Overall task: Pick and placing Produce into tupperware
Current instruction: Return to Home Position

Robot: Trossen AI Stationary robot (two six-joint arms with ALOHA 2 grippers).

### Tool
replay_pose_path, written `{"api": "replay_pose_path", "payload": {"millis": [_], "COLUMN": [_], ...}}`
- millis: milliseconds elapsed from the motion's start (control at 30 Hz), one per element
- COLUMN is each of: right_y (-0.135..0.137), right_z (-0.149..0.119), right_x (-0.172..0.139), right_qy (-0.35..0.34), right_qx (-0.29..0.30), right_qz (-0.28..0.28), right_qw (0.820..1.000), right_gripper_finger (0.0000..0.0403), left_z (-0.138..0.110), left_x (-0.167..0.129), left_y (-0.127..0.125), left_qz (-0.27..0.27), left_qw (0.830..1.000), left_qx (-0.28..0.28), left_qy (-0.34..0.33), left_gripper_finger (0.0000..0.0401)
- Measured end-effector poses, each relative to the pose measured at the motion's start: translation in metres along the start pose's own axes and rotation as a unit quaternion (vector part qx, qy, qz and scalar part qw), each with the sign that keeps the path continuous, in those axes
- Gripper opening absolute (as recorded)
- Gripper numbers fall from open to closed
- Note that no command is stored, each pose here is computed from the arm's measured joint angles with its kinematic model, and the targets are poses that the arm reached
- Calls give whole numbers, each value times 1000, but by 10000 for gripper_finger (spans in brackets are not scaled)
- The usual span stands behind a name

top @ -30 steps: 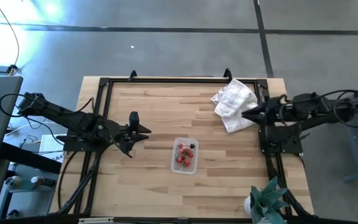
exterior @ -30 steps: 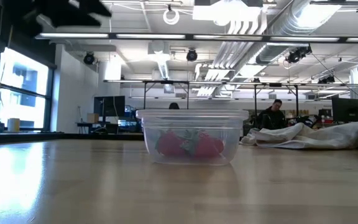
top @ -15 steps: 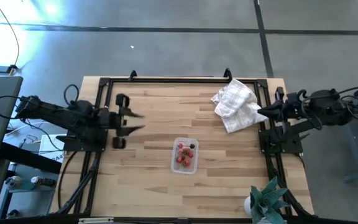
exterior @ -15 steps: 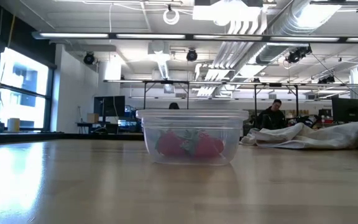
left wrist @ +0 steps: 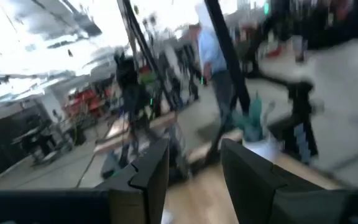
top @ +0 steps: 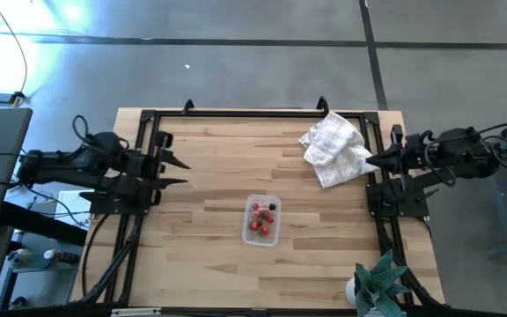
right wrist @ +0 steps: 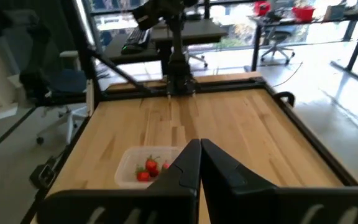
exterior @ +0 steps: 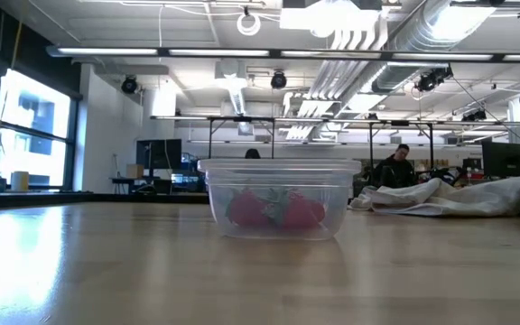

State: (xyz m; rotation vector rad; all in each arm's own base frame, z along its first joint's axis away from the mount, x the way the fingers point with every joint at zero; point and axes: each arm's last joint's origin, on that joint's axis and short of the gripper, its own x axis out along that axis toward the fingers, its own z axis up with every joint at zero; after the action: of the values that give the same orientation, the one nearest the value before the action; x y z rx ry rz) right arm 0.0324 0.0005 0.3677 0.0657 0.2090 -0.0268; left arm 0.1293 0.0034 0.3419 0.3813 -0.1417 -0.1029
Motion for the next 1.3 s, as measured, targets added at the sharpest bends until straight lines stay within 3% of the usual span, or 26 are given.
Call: {"api": "replay_pose_path", "payload": {"millis": [167,300,600,867,933,1133,1300], "right_y": [0,-4,-14,-13,-11,-10,-8], "right_z": [-3,-6,-32,-69,-64,-67,-70], "right_x": [-4,-16,-42,-21,-18,-15,-10], "right_qy": [6,-10,-64,-47,-73,-85,-78], "right_qx": [7,11,49,96,97,100,116], "right_qz": [20,23,30,32,47,56,69], "right_qw": [1000,1000,996,994,992,990,988], "right_gripper_finger": [0,0,0,0,0,0,0], "left_z": [0,5,-1,-21,-25,-48,-64], "left_x": [-32,-53,-73,-99,-95,-78,-67], "left_y": [-2,-4,-10,-22,-22,-27,-33], "left_qz": [23,51,70,128,135,122,108], "left_qw": [999,998,995,991,990,993,990], "left_qx": [14,38,22,25,27,3,16], "left_qy": [34,21,63,-19,-39,-10,-91], "left_gripper_finger": [136,136,136,136,136,136,136]}}
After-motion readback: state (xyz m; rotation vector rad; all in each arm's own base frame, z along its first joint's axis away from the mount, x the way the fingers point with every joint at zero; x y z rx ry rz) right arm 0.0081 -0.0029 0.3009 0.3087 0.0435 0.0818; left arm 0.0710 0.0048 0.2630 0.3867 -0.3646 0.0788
